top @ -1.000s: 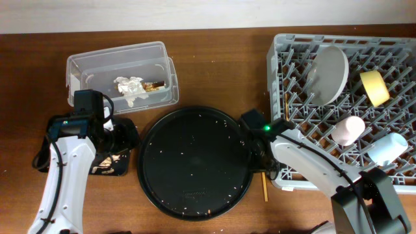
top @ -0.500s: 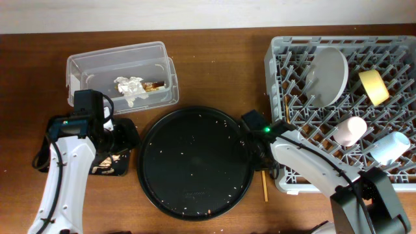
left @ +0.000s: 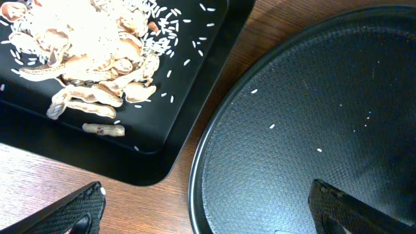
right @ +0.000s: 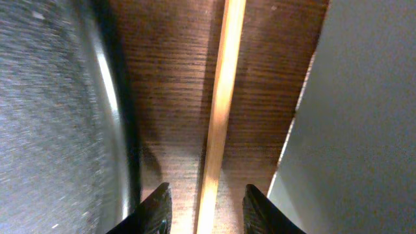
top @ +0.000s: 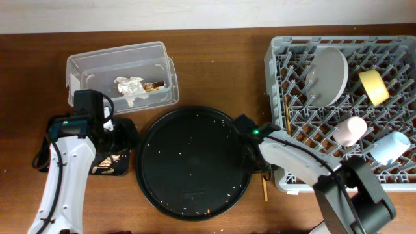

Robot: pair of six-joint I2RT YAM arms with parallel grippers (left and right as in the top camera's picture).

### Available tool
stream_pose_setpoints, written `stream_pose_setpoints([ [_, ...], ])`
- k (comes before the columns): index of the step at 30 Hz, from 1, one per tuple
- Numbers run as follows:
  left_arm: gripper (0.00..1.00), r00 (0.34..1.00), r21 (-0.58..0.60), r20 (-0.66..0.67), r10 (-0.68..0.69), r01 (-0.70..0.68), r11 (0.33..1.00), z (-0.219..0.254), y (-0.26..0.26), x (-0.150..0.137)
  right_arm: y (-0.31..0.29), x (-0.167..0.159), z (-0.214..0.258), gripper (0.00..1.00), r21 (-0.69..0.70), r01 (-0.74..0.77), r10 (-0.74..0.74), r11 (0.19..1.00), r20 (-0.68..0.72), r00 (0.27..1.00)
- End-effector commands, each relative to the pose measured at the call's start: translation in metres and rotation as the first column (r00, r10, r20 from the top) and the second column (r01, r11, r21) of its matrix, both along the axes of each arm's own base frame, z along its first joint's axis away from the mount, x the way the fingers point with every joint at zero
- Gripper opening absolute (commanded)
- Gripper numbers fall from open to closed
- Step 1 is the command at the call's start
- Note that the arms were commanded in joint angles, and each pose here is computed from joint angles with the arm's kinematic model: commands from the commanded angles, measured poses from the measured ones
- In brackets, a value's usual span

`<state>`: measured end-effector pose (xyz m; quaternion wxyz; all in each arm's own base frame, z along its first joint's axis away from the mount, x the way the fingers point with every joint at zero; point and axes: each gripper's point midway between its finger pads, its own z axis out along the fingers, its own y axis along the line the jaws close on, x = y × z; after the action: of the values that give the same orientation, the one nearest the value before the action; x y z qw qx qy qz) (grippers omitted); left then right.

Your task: Sort waste into correct bins and load items into the dishwasher rack

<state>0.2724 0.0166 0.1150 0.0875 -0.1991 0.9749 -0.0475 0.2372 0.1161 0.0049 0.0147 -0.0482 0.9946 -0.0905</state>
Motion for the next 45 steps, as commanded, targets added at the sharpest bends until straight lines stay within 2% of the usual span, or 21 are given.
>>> stream_pose_setpoints([
  [1,0.99,1.000,-0.009,0.017,-0.004,0.004,1.000,0.005,-0.003,0.000,0.004,-0.009,-0.016,0.38,-0.002,0.009,-0.009,1.000,-0.059,0.998],
  [3,0.99,1.000,-0.009,0.017,-0.004,0.004,1.000,0.005,-0.003,0.000,0.006,-0.008,-0.018,0.37,0.011,0.010,-0.010,1.000,-0.058,0.998],
  [7,0.99,1.000,-0.009,0.017,-0.004,0.004,1.000,0.005,-0.003,0.000,0.029,-0.018,-0.019,0.36,0.139,0.032,-0.015,0.990,-0.121,0.993],
  [9,0.99,1.000,-0.009,0.017,-0.004,0.004,1.000,0.005,-0.003,0.000,0.038,-0.023,-0.019,0.32,0.182,0.066,-0.038,0.981,-0.153,0.988],
  [14,0.99,1.000,-0.009,0.017,-0.004,0.004,1.000,0.005,-0.003,0.000,0.038,-0.023,-0.019,0.31,0.183,0.067,-0.038,0.981,-0.154,0.987],
  [18,0.99,1.000,-0.009,0.017,-0.004,0.004,1.000,0.005,-0.003,0.000,0.037,-0.023,-0.019,0.20,0.182,0.066,-0.038,0.981,-0.154,0.987],
  [19,0.99,1.000,-0.009,0.017,-0.004,0.004,1.000,0.005,-0.003,0.000,0.038,-0.023,-0.019,0.14,0.182,0.066,-0.038,0.981,-0.154,0.987],
  [24,0.99,1.000,-0.009,0.017,-0.004,0.004,1.000,0.005,-0.003,0.000,0.035,-0.021,-0.018,0.04,0.183,0.077,-0.049,0.980,-0.153,0.987],
  [28,0.99,1.000,-0.009,0.017,-0.004,0.004,1.000,0.005,-0.003,0.000,0.019,0.015,0.022,0.04,0.180,0.068,-0.053,0.981,-0.088,0.995],
  [31,0.99,1.000,-0.009,0.017,-0.004,0.004,1.000,0.005,-0.003,0.000,-0.001,0.056,0.093,0.04,0.134,0.041,-0.050,0.990,0.069,0.996],
  [34,0.99,1.000,-0.009,0.017,-0.004,0.004,1.000,0.005,-0.003,0.000,-0.020,0.093,0.162,0.04,0.151,0.012,-0.044,0.988,0.213,0.976],
  [36,0.99,1.000,-0.009,0.017,-0.004,0.004,1.000,0.005,-0.003,0.000,-0.041,0.110,0.184,0.04,0.155,0.037,-0.078,0.987,0.266,0.961],
  [37,0.99,1.000,-0.009,0.017,-0.004,0.004,1.000,0.005,-0.003,0.000,-0.061,0.117,0.186,0.04,0.151,0.058,-0.098,0.987,0.278,0.955],
  [40,0.99,1.000,-0.009,0.017,-0.004,0.004,1.000,0.005,-0.003,0.000,-0.107,0.114,0.157,0.04,0.109,0.082,-0.100,0.991,0.174,0.980],
  [42,0.99,1.000,-0.009,0.017,-0.004,0.004,1.000,0.005,-0.003,0.000,-0.108,0.110,0.130,0.04,0.159,0.076,-0.090,0.984,0.082,0.993],
  [45,0.99,1.000,-0.009,0.017,-0.004,0.004,1.000,0.005,-0.003,0.000,-0.087,0.111,0.116,0.04,0.238,0.054,-0.064,0.970,0.038,0.997],
])
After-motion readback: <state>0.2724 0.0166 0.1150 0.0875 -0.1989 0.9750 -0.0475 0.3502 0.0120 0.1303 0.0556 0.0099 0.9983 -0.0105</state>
